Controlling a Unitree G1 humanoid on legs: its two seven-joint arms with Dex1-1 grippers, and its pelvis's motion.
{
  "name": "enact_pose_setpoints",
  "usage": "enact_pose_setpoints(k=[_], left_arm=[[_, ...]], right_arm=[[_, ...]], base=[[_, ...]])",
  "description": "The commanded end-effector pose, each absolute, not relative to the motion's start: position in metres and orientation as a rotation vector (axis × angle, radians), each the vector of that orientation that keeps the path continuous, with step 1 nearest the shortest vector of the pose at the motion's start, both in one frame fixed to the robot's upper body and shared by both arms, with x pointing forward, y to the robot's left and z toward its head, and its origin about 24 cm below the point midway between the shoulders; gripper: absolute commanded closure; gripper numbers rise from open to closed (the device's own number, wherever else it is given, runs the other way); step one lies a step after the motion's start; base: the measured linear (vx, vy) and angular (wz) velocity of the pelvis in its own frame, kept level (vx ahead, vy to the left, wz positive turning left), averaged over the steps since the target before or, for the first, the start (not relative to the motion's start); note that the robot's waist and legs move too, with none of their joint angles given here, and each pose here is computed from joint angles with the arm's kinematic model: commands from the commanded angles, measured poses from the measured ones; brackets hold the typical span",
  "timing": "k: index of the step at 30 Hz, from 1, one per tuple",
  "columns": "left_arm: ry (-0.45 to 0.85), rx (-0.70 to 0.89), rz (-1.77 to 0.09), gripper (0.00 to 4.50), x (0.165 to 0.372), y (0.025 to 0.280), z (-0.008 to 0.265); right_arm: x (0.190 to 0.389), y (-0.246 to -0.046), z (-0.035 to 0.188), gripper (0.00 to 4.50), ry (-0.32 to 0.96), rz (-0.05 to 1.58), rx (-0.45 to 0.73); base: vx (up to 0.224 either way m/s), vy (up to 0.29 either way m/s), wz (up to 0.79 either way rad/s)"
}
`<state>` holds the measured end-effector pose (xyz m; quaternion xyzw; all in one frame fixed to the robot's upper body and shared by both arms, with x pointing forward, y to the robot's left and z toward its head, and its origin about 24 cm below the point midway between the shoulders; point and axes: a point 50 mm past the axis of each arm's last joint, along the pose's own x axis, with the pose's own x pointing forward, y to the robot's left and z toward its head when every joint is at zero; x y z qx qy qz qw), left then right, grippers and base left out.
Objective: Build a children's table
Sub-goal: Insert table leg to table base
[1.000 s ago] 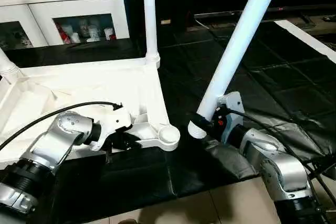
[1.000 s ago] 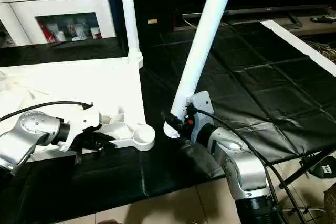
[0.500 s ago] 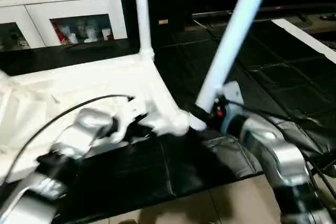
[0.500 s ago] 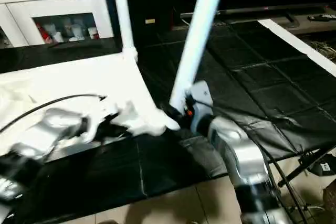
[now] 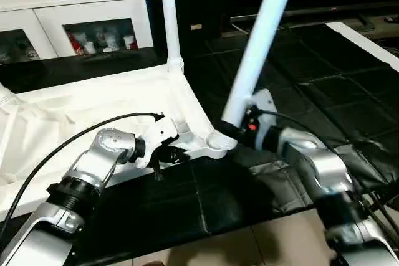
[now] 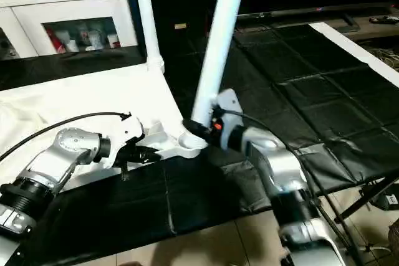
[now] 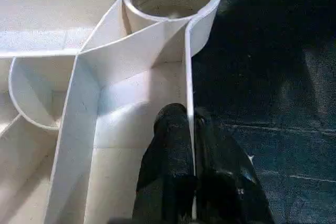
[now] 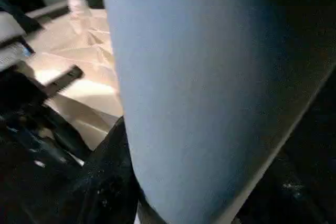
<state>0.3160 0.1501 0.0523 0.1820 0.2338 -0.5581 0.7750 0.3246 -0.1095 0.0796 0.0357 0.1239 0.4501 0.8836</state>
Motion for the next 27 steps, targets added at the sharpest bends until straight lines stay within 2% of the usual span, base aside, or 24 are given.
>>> enact_pose_setpoints(k=[1,11,18,22,27], left_arm=[[0.461,0.345,-1.264,4.5,0.316,0.145,0.06],[0.473,0.362,-1.288,4.5,0.316,0.147,0.06],[0.476,0.396,-1.275,4.5,0.319,0.151,0.062],[0.466,0.398,-1.279,4.5,0.32,0.15,0.064],[0.462,0.418,-1.307,4.5,0.318,0.149,0.065]], right_arm=[[0.326,-0.103,0.084,2.57,0.261,0.996,0.083],[0.334,-0.099,0.07,2.57,0.314,1.006,-0.012],[0.335,-0.099,0.067,2.57,0.379,1.046,0.027],[0.336,-0.099,0.064,2.57,0.386,1.068,0.011],[0.342,-0.098,0.065,2.57,0.38,1.047,0.071]], base=[[0.0,0.0,0.0],[0.0,0.0,0.0],[0.0,0.0,0.0],[0.0,0.0,0.0],[0.0,0.0,0.0]])
